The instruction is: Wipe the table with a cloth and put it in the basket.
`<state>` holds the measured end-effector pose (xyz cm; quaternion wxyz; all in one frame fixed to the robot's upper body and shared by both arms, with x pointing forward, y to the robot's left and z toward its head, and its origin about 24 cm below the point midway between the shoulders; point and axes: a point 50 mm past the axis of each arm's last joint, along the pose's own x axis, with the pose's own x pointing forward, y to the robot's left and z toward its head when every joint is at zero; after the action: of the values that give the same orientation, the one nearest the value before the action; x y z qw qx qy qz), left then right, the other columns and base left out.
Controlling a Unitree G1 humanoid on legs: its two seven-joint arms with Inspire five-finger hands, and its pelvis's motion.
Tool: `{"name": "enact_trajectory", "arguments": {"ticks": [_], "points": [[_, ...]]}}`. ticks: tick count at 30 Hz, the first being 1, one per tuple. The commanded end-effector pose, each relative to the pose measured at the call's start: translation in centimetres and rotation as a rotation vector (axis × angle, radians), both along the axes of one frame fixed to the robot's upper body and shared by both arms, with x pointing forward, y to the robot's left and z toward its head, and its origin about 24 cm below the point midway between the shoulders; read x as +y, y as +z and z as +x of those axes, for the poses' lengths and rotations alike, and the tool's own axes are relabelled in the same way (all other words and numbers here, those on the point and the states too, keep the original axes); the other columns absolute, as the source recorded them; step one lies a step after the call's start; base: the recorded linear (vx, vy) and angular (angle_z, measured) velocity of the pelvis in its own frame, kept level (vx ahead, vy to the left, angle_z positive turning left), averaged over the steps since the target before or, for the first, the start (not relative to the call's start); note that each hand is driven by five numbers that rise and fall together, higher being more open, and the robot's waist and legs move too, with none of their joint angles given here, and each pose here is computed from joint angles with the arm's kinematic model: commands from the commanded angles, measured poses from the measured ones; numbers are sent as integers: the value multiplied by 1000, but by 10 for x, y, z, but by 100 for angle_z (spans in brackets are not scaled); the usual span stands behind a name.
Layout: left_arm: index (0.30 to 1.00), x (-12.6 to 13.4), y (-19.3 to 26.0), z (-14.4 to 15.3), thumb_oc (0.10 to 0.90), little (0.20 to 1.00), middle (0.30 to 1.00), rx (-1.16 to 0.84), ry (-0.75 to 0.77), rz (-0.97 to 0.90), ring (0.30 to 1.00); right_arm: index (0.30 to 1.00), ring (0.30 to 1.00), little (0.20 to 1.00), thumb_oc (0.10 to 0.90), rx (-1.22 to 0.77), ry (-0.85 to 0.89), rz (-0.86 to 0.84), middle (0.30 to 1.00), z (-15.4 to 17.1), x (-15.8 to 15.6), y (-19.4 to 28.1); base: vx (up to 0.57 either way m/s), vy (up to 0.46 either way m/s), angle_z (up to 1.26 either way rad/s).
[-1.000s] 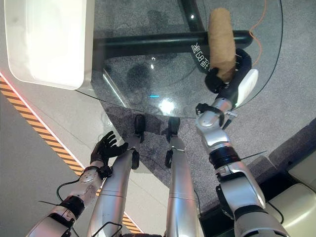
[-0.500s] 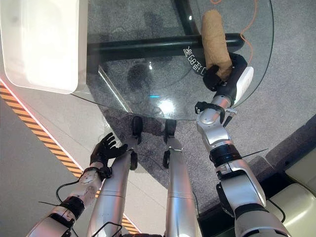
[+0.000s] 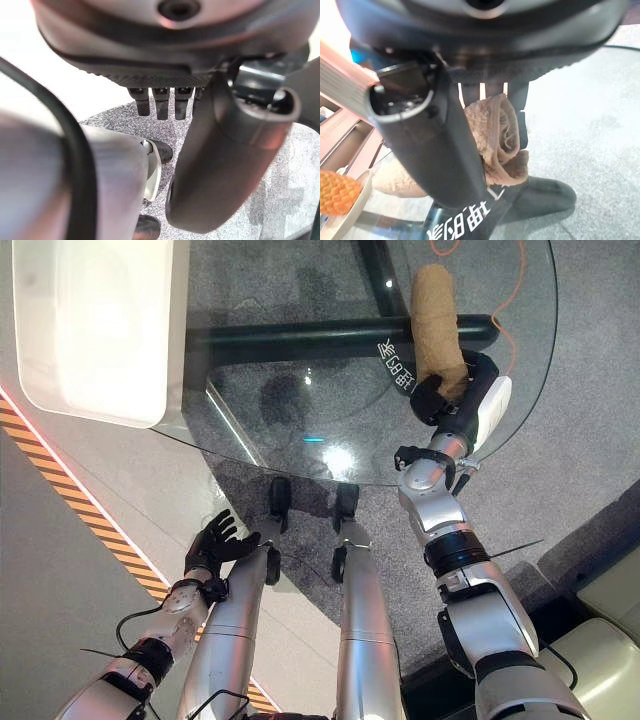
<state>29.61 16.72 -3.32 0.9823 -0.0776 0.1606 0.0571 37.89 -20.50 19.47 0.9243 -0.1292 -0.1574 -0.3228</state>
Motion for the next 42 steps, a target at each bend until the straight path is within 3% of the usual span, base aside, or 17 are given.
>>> {"name": "enact_trajectory", "arguments": {"ticks": [1,18,26,32,42], "points": [[900,-7,-44,-48,800,900,900,173,14,-6,900,300,300,200,100,-136,321,-187,300,-7,64,38,0,2,4],[900,-17,-46,-51,800,900,900,165,-11,-11,900,300,300,200,100,25,607,-405,300,-18,128,3,0,1,1],[900,-21,-46,-51,800,900,900,168,-22,-10,900,300,300,200,100,48,664,-429,300,-21,139,-8,0,0,0],[900,-20,-46,-52,800,900,900,170,-24,-1,900,300,300,200,100,33,813,-488,300,-32,155,-9,6,-5,3],[900,-19,-44,-50,800,900,900,173,-28,4,900,300,300,200,100,45,848,-486,300,-37,155,-13,10,-11,7]]}}
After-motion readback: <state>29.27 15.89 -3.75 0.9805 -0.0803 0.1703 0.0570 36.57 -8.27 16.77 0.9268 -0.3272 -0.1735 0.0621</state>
